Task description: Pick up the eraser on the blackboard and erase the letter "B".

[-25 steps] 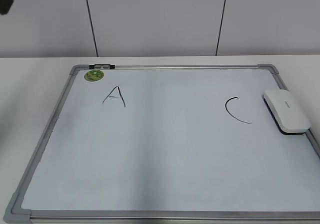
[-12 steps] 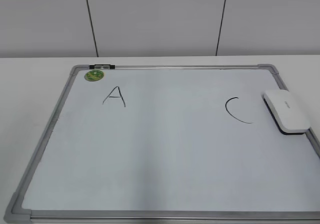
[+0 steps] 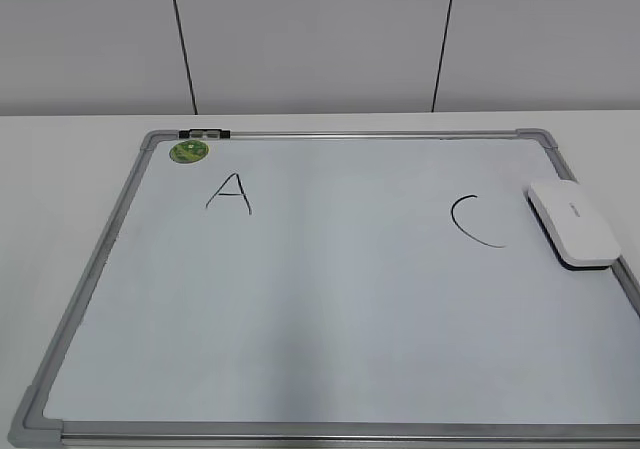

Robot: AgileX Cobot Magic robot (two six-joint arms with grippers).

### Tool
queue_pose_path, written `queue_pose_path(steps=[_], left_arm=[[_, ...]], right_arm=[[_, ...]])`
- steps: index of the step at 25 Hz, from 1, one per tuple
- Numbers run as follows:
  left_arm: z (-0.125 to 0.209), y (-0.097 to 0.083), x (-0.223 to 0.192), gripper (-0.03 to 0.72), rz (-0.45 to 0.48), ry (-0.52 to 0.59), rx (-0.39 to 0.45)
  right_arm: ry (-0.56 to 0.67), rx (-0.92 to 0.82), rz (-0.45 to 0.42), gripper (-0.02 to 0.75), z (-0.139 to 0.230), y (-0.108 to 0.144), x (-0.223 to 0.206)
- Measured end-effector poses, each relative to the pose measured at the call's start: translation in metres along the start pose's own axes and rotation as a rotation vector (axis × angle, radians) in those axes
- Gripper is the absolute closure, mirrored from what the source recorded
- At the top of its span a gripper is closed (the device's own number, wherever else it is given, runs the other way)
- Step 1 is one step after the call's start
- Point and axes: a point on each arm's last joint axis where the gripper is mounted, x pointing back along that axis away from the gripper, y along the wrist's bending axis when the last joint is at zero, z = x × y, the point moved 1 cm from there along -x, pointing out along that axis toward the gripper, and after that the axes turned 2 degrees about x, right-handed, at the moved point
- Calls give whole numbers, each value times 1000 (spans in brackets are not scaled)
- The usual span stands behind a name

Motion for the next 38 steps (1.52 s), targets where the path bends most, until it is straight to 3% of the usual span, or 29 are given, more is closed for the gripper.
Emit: queue_pose_path(steps=[10, 30, 38], left_arm=[[3, 2, -13, 363, -6, -37, 6], [2, 2, -13, 373, -7, -44, 6], [11, 1, 1, 412, -28, -155, 15]], right_arm=[[-63, -37, 91, 150, -4, -10, -8], [-78, -48, 96, 150, -4, -11, -11], [-80, -48, 96, 150, -4, -11, -11]])
